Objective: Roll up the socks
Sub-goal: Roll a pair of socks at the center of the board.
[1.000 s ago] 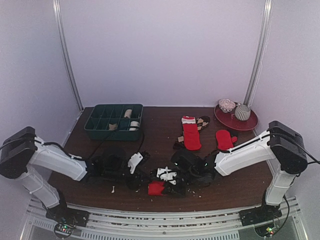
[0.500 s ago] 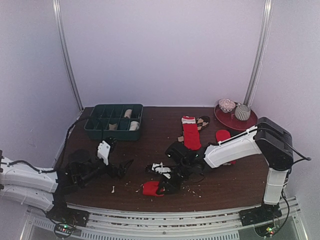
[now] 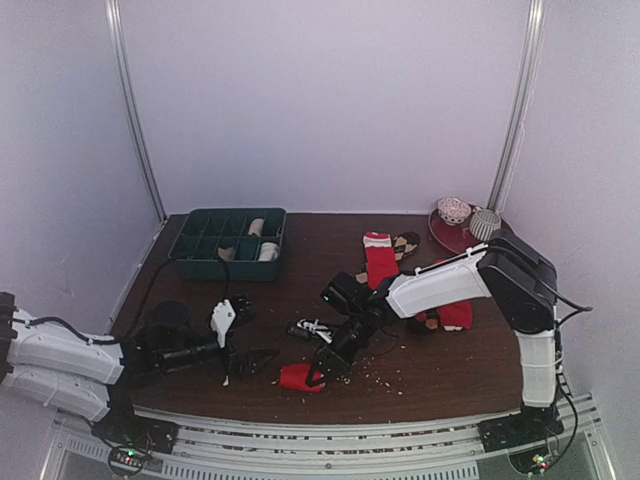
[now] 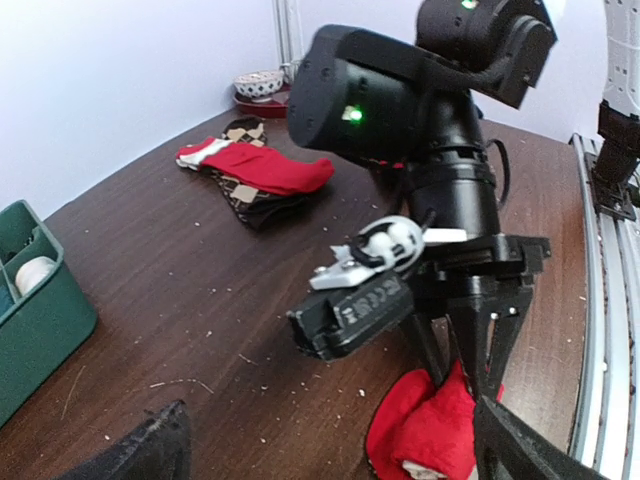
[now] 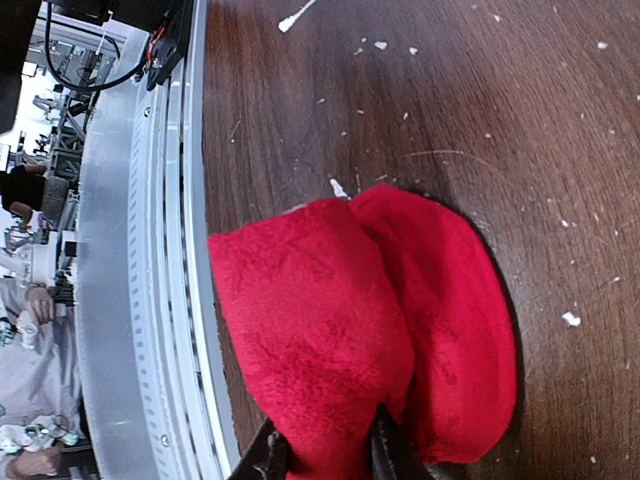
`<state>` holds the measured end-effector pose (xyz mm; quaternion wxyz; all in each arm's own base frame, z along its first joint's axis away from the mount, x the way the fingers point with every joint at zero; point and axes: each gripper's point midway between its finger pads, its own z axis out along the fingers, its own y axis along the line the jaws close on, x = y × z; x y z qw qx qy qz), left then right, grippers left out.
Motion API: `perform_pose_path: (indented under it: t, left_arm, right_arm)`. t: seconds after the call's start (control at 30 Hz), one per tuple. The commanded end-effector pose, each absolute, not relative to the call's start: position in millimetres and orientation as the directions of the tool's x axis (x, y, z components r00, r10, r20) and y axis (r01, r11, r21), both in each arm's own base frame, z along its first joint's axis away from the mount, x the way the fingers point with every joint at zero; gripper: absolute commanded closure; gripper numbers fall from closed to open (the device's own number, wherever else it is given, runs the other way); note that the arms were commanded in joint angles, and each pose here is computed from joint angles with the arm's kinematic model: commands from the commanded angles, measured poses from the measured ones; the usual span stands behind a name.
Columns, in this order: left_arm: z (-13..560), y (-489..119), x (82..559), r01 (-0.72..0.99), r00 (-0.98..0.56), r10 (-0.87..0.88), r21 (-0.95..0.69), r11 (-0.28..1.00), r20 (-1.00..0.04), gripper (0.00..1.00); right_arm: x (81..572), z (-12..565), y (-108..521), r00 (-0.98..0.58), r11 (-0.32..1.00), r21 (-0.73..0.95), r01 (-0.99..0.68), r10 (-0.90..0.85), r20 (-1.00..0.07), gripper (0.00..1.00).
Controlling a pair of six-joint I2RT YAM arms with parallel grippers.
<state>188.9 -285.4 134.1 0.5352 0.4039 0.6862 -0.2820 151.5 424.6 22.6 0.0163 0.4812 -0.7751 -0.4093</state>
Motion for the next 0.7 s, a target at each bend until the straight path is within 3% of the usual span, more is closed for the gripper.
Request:
perform_pose_path:
  t: [0.0, 0.3, 0.53, 0.67]
  left_arm:
    - [131, -296, 175, 0.908, -0.059, 0.255, 0.054, 0.416, -0.965, 0.04]
    - [86, -329, 166, 0.939, -0.049, 0.44, 0.109, 0.325, -0.897, 0.04]
    - [89, -343, 163, 0.933, 0.015, 0.428, 0.167, 0.318, -0.904, 0.04]
    - [83, -345, 157, 0.944, 0.026, 0.444, 0.169, 0.285, -0.895, 0.13]
  right_arm:
    - [113, -62, 327, -0.586, 0.573, 0.562, -0.596, -0.789, 0.184, 0.77]
    - [124, -66, 321, -0.583, 0.603, 0.549, -0.579, -0.777, 0.239, 0.78]
    - [123, -65, 314, -0.564, 0.602, 0.551, -0.578, -0.782, 0.264, 0.78]
    - [127, -65, 316, -0.568, 0.602, 0.547, -0.581, -0.782, 0.258, 0.78]
